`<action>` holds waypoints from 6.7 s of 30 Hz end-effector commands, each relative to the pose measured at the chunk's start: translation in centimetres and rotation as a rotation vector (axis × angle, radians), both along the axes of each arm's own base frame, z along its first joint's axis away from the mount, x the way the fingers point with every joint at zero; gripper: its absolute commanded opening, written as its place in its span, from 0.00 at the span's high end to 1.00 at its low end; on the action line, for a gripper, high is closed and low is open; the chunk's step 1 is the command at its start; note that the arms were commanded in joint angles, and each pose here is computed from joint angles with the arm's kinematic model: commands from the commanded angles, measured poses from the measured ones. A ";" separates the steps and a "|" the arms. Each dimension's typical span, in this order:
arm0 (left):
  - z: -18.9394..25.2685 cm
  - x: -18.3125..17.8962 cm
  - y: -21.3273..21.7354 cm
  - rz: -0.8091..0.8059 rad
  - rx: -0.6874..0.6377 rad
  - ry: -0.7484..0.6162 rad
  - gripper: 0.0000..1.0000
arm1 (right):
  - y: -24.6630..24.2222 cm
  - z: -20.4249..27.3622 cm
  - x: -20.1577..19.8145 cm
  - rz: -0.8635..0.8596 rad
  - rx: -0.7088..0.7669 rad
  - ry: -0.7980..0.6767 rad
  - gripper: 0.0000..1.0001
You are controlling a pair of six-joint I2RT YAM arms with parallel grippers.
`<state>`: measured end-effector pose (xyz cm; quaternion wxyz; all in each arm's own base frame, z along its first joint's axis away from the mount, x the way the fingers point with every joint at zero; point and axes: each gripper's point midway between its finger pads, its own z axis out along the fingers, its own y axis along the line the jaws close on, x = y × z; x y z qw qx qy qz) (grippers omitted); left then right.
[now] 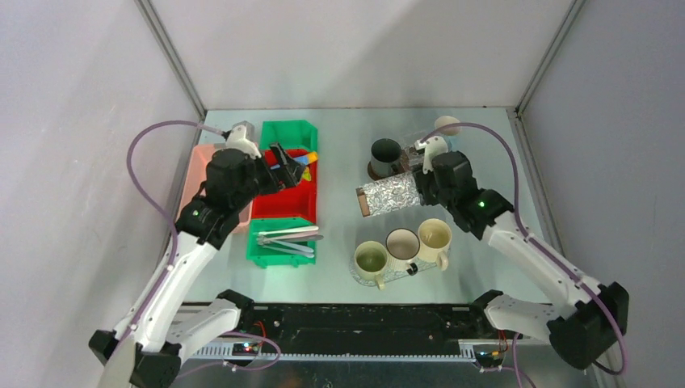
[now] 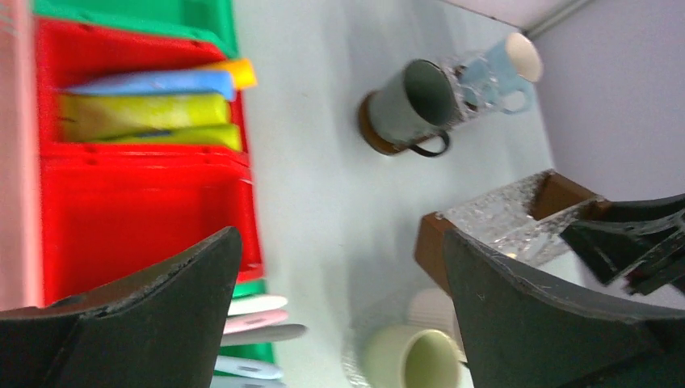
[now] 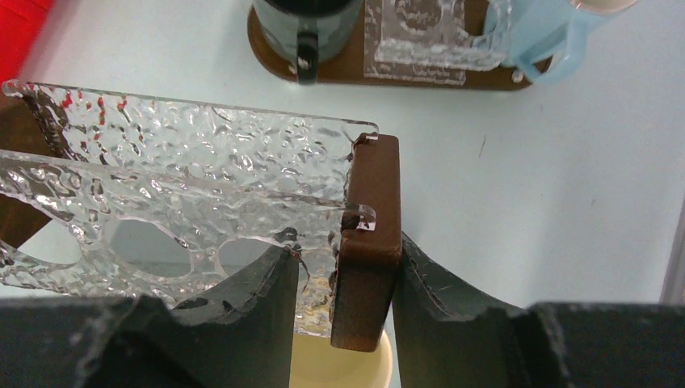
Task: Prepare toiletry sets of a toothbrush and toothpaste on the tray
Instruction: Place the toothpaste holder at the center of the board, then pick up the toothpaste from the storage box.
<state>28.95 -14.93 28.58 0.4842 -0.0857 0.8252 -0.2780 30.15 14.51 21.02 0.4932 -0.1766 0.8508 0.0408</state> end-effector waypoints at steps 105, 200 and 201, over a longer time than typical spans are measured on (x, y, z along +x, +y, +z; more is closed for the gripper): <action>-9.0 9.9 6.9 -0.089 0.979 0.194 0.08 | -7.7 8.5 -3.5 -0.262 0.508 -0.175 0.01; 10.2 5.4 3.6 0.147 0.241 -0.348 1.00 | 2.1 12.2 -0.1 0.068 0.964 -0.084 0.10; 10.8 5.3 3.2 0.142 0.196 -0.366 1.00 | 2.4 11.9 0.1 0.066 0.979 -0.064 0.10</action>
